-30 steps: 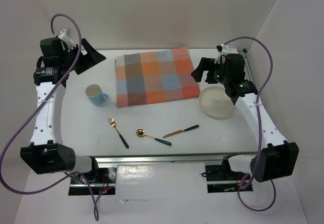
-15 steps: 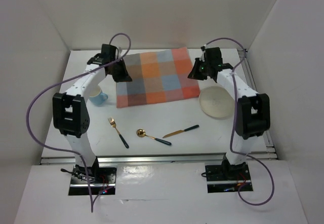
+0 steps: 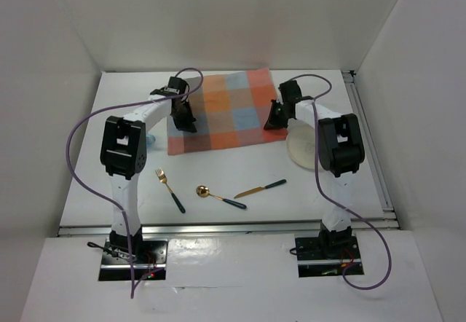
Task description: Set the dinner table for one person
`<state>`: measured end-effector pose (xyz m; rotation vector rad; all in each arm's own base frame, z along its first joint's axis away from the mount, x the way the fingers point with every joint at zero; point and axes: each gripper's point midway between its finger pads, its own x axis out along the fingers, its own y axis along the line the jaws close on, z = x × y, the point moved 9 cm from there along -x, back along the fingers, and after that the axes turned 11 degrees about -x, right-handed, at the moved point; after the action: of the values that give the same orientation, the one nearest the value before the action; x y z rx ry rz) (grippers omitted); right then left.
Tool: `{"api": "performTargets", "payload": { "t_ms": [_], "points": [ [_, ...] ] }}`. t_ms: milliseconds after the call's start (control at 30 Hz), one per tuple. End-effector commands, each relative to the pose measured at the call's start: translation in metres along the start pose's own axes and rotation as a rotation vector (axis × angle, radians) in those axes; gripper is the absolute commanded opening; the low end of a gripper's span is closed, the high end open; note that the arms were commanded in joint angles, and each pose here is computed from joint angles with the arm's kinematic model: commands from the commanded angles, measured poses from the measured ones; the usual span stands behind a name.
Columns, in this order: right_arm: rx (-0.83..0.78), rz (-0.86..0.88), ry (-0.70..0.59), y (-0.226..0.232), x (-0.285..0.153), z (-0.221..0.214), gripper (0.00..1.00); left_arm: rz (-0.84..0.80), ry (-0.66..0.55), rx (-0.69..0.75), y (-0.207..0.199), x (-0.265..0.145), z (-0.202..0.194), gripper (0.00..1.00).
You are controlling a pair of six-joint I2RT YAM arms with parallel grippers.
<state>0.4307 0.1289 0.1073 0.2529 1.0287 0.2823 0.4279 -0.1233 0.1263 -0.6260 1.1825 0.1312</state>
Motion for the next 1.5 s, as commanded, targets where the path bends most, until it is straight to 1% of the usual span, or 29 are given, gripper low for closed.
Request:
{"api": "performTargets", "payload": {
  "t_ms": [0, 33, 100, 133, 233, 267, 333, 367, 400, 433, 500, 533, 567, 733, 900, 1000, 1133, 1233, 1333, 1467],
  "points": [
    [0.016, -0.016, 0.003, 0.003, 0.002, -0.011, 0.00, 0.016, -0.022, -0.014, -0.002, 0.004, 0.003, 0.00],
    [0.016, -0.021, 0.042, 0.002, 0.007, -0.026, 0.00, 0.033, -0.004, -0.017, 0.002, 0.006, -0.001, 0.00],
    [0.021, -0.020, 0.057, 0.006, 0.003, -0.035, 0.00, 0.051, 0.001, -0.019, 0.007, 0.009, -0.004, 0.00],
    [0.018, -0.023, 0.088, 0.007, 0.004, -0.048, 0.00, 0.069, 0.020, -0.022, 0.012, 0.009, -0.010, 0.00],
    [0.008, -0.015, 0.106, 0.016, -0.009, -0.065, 0.00, 0.100, 0.027, -0.015, 0.022, 0.005, -0.019, 0.00],
    [0.007, -0.023, 0.124, 0.018, -0.016, -0.078, 0.00, 0.111, 0.038, -0.008, 0.028, 0.002, -0.025, 0.00],
    [-0.002, -0.030, 0.139, 0.020, -0.023, -0.091, 0.00, 0.137, 0.027, 0.002, 0.035, -0.002, -0.029, 0.00],
    [0.003, -0.035, 0.169, 0.020, -0.025, -0.106, 0.00, 0.148, 0.040, 0.009, 0.040, -0.003, -0.034, 0.00],
    [-0.001, -0.045, 0.150, 0.020, -0.033, -0.106, 0.00, 0.152, 0.043, 0.009, 0.042, -0.005, -0.037, 0.00],
    [0.009, -0.046, 0.153, 0.019, -0.037, -0.110, 0.00, 0.151, 0.026, 0.022, 0.043, -0.013, -0.038, 0.00],
    [0.013, -0.056, 0.162, 0.019, -0.046, -0.125, 0.00, 0.168, 0.044, 0.020, 0.052, -0.016, -0.048, 0.00],
    [0.026, -0.058, 0.165, 0.018, -0.049, -0.128, 0.00, 0.149, 0.024, 0.031, 0.051, -0.024, -0.048, 0.00],
    [0.027, -0.060, 0.172, 0.016, -0.050, -0.135, 0.00, 0.155, 0.031, 0.030, 0.057, -0.023, -0.053, 0.00],
    [0.045, -0.108, 0.167, 0.013, -0.057, -0.139, 0.00, 0.148, 0.043, 0.070, 0.056, -0.033, -0.072, 0.00],
    [0.042, -0.150, 0.161, 0.009, -0.065, -0.143, 0.00, 0.141, 0.046, 0.089, 0.055, -0.039, -0.082, 0.00],
    [0.044, -0.168, 0.177, 0.007, -0.068, -0.147, 0.00, 0.147, 0.048, 0.100, 0.056, -0.043, -0.092, 0.00],
    [0.044, -0.154, 0.173, 0.008, -0.070, -0.146, 0.00, 0.175, 0.045, 0.100, 0.066, -0.048, -0.103, 0.00],
    [0.033, -0.150, 0.163, 0.009, -0.072, -0.145, 0.00, 0.204, 0.024, 0.114, 0.070, -0.054, -0.104, 0.00],
    [0.035, -0.165, 0.177, 0.006, -0.074, -0.151, 0.00, 0.223, 0.044, 0.113, 0.079, -0.053, -0.112, 0.00],
    [0.035, -0.166, 0.180, 0.005, -0.077, -0.156, 0.00, 0.208, 0.062, 0.100, 0.087, -0.054, -0.122, 0.00]
  ]
}}
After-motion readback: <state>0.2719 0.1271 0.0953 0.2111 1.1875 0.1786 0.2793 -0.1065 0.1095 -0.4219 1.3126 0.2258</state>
